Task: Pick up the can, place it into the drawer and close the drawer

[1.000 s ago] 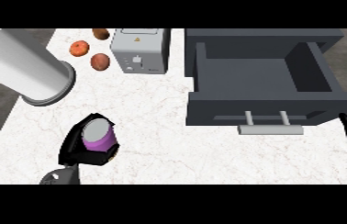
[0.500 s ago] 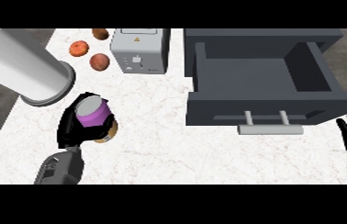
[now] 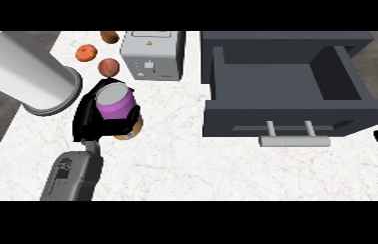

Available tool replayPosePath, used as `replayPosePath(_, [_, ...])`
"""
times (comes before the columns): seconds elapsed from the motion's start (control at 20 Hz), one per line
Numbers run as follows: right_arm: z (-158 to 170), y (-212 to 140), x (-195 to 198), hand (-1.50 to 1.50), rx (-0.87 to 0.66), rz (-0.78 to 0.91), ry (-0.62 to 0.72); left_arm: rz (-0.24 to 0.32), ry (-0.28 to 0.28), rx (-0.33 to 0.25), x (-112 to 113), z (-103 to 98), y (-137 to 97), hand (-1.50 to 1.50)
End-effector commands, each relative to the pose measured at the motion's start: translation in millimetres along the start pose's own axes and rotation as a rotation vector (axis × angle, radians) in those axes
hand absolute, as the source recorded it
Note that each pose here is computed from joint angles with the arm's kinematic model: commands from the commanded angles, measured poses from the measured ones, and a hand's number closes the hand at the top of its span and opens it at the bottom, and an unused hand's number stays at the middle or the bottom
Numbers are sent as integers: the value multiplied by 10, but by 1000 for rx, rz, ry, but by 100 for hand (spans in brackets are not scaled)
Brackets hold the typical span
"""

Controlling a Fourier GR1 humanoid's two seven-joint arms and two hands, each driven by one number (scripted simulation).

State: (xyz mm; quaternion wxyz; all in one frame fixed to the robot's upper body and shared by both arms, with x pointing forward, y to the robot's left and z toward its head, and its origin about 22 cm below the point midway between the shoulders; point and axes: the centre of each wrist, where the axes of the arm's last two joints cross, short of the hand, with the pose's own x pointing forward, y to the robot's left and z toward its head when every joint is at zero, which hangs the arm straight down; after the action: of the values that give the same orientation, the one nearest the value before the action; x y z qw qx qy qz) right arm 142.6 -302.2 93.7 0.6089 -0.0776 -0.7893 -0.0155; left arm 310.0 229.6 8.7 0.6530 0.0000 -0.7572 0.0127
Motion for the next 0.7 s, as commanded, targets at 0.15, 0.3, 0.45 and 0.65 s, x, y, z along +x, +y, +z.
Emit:
replayPosePath(0.15, [-11, 57, 12, -150, 9, 6, -27, -38, -60, -47, 552, -135, -529, 150])
replayPosePath(0.3, [-106, 168, 193, -150, -11, 3, 2, -30, -55, -90, 860, -329, -719, 150])
replayPosePath(0.45, [-24, -139, -8, -150, 9, 3, 7, -31, -44, -121, 994, -435, -1047, 150])
replayPosePath(0.65, [86, -171, 42, -150, 6, 18, -3, -62, -85, -133, 1193, -615, -1384, 150])
